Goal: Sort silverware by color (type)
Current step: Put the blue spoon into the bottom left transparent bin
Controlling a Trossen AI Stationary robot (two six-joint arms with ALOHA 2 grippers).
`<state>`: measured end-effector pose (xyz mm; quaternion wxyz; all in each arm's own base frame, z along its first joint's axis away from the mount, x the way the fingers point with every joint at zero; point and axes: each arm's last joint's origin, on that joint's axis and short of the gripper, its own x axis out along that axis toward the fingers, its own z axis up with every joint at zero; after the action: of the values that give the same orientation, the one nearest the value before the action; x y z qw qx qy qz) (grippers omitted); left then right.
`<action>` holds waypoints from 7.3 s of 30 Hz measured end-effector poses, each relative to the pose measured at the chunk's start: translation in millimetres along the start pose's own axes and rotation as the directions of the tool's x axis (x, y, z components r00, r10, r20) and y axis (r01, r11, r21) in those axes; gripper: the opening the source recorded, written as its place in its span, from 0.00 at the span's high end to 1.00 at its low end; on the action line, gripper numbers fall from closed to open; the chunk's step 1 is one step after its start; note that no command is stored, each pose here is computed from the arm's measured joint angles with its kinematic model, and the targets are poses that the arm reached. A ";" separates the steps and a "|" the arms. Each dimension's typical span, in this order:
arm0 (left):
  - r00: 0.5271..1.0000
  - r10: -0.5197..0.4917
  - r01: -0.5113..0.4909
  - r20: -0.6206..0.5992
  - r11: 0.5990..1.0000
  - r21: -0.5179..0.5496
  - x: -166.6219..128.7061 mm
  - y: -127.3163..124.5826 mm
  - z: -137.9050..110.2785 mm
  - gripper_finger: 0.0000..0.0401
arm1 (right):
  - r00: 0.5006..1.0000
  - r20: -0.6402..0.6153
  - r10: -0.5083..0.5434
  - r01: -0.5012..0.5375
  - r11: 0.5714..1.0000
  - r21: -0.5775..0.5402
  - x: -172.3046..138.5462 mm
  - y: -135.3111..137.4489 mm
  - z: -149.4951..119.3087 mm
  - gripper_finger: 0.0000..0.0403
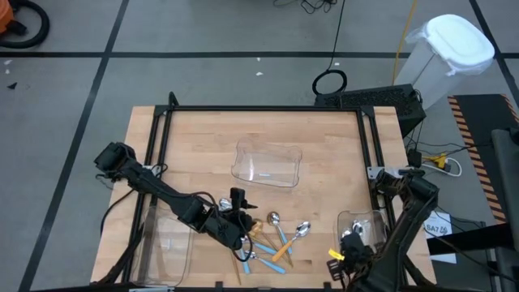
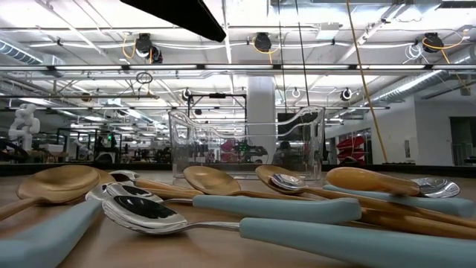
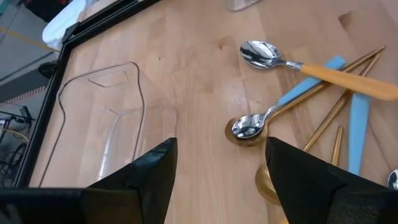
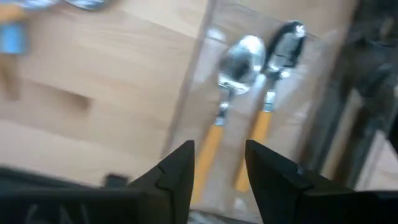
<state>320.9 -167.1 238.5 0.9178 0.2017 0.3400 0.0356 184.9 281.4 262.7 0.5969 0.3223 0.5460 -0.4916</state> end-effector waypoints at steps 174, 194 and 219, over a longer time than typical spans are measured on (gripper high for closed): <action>0.986 0.009 0.014 -0.169 0.991 0.136 -19.0 -33.0 -51.3 0.39 | 0.691 0.622 0.368 0.416 0.501 -0.759 57.8 141.4 126.8 0.93; 0.956 0.268 -0.256 -0.117 0.960 0.110 -48.1 -22.7 -55.7 0.39 | 0.675 0.609 0.417 0.305 0.593 -0.745 72.0 141.8 111.6 0.93; 0.989 0.141 -0.145 0.046 0.986 0.086 -44.7 -32.0 -30.8 0.39 | 0.595 0.637 0.490 0.262 0.631 -0.730 55.9 111.7 81.2 0.93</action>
<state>264.7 -194.8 231.9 0.9095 0.2672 0.3076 0.0820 312.5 227.9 207.5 0.8839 -0.1783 0.3490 -0.2551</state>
